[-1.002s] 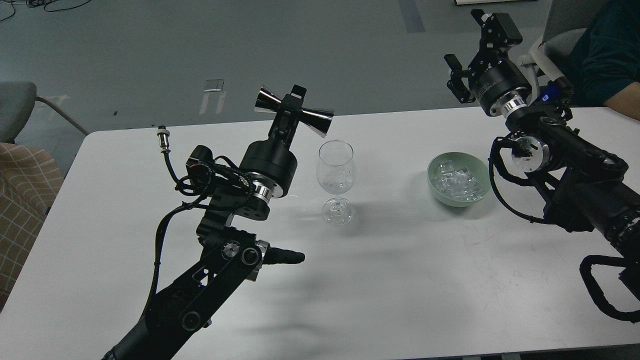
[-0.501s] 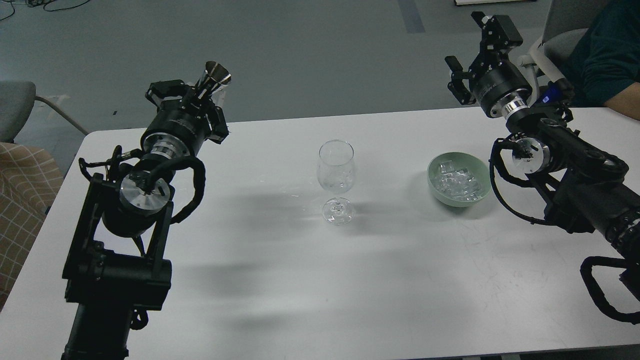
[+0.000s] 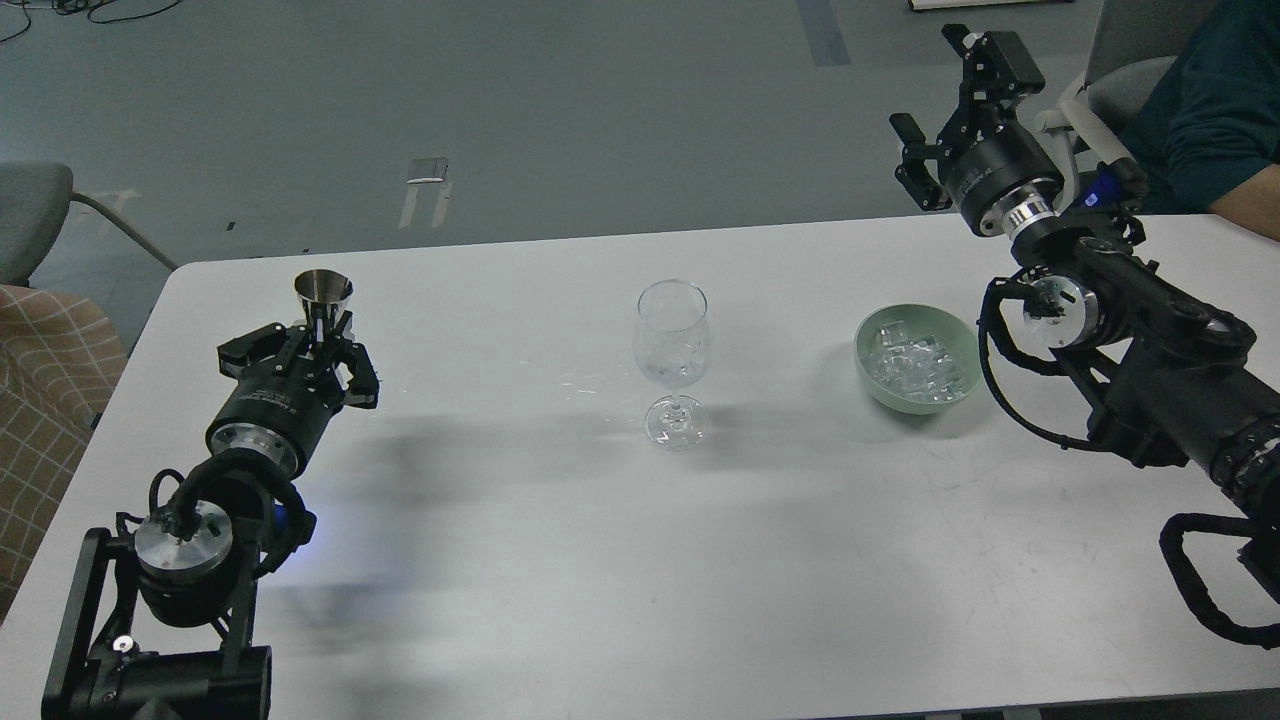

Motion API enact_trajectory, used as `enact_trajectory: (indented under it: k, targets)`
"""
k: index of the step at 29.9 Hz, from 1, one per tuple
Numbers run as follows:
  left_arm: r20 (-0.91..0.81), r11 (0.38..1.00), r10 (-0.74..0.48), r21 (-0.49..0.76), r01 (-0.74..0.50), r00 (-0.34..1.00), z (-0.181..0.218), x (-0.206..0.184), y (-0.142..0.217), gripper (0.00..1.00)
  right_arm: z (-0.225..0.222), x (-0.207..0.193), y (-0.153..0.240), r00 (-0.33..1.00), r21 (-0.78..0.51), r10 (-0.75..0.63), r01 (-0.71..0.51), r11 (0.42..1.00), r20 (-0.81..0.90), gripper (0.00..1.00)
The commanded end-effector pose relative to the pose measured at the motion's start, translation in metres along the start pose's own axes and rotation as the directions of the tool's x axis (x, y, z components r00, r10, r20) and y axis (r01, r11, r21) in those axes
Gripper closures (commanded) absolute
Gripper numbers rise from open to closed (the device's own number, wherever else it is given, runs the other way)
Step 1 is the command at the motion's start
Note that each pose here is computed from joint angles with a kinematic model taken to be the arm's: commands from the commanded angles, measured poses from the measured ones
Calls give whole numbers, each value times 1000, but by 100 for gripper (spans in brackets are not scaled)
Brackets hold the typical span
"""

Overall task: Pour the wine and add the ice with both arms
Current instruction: 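Carry the jigger back and set it down with the left gripper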

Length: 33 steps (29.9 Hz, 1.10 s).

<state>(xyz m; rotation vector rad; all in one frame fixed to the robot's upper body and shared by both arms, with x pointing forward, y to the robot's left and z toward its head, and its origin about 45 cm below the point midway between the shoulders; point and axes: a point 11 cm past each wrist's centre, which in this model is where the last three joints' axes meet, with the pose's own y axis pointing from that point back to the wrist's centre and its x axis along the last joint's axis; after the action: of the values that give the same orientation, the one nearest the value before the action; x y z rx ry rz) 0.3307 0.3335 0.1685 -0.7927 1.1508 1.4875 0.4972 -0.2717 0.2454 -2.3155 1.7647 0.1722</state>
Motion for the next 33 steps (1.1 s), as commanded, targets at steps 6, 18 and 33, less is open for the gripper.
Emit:
enact_trajectory:
  k: [6, 18, 33]
  targets:
    - [-18, 998, 67, 20, -67, 998, -7, 38, -2, 65, 0, 0, 0, 1000, -1, 1, -1, 1000, -1, 0]
    - [-20, 998, 67, 13, -67, 998, -6, 41, -5, 57, 1, 1, 1, 1000, -3, 3, -3, 1000, -1, 0]
    - [-22, 997, 77, 15, -77, 997, -7, 43, -8, 37, 0, 0, 0, 1000, 0, 0, 0, 1000, -2, 0]
